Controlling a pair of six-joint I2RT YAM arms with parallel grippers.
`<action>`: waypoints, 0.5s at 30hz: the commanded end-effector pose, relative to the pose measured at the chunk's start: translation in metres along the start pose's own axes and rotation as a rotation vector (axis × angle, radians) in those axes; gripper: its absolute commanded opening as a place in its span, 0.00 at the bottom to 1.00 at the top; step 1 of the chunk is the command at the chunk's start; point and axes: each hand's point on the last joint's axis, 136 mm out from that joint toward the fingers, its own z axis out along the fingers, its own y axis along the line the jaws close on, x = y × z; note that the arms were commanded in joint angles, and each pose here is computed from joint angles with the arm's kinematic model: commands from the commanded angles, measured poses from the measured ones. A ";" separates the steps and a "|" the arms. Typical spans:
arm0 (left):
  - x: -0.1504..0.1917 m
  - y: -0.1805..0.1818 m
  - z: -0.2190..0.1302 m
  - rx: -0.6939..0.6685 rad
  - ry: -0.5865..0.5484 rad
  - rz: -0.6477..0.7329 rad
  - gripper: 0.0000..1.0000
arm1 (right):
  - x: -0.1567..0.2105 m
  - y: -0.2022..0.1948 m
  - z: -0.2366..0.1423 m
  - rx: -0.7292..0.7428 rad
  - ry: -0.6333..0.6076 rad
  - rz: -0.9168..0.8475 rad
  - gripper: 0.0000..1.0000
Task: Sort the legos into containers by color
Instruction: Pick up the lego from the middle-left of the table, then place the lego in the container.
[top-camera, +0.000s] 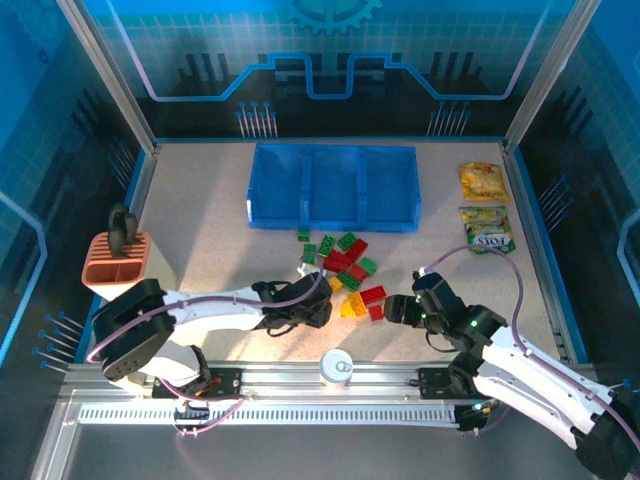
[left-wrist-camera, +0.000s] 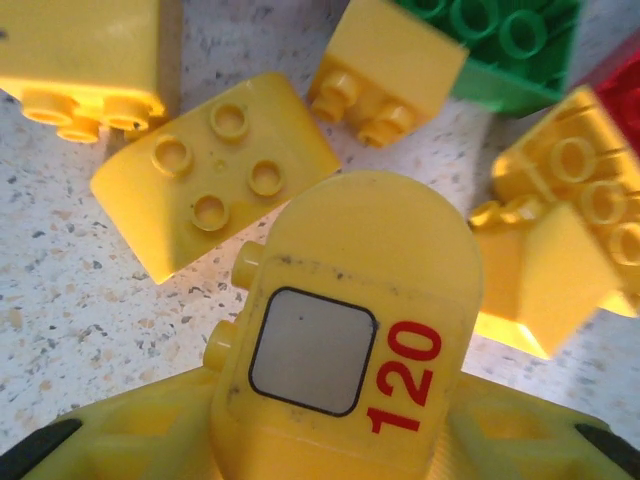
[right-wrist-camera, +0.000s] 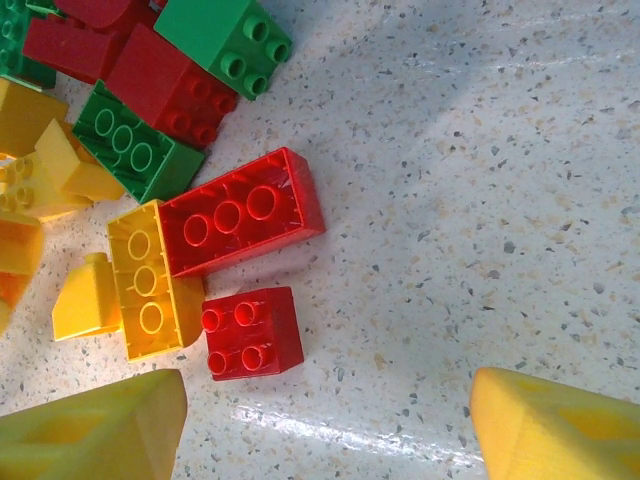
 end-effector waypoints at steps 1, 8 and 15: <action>-0.006 0.004 -0.024 -0.003 -0.053 -0.014 0.44 | 0.003 -0.004 0.003 0.016 -0.008 0.007 0.76; -0.030 0.023 -0.071 -0.035 -0.198 -0.017 0.44 | 0.002 -0.002 0.006 0.007 -0.012 0.008 0.76; -0.078 0.059 -0.100 -0.125 -0.291 -0.085 0.44 | 0.004 0.001 0.009 -0.010 0.001 0.011 0.75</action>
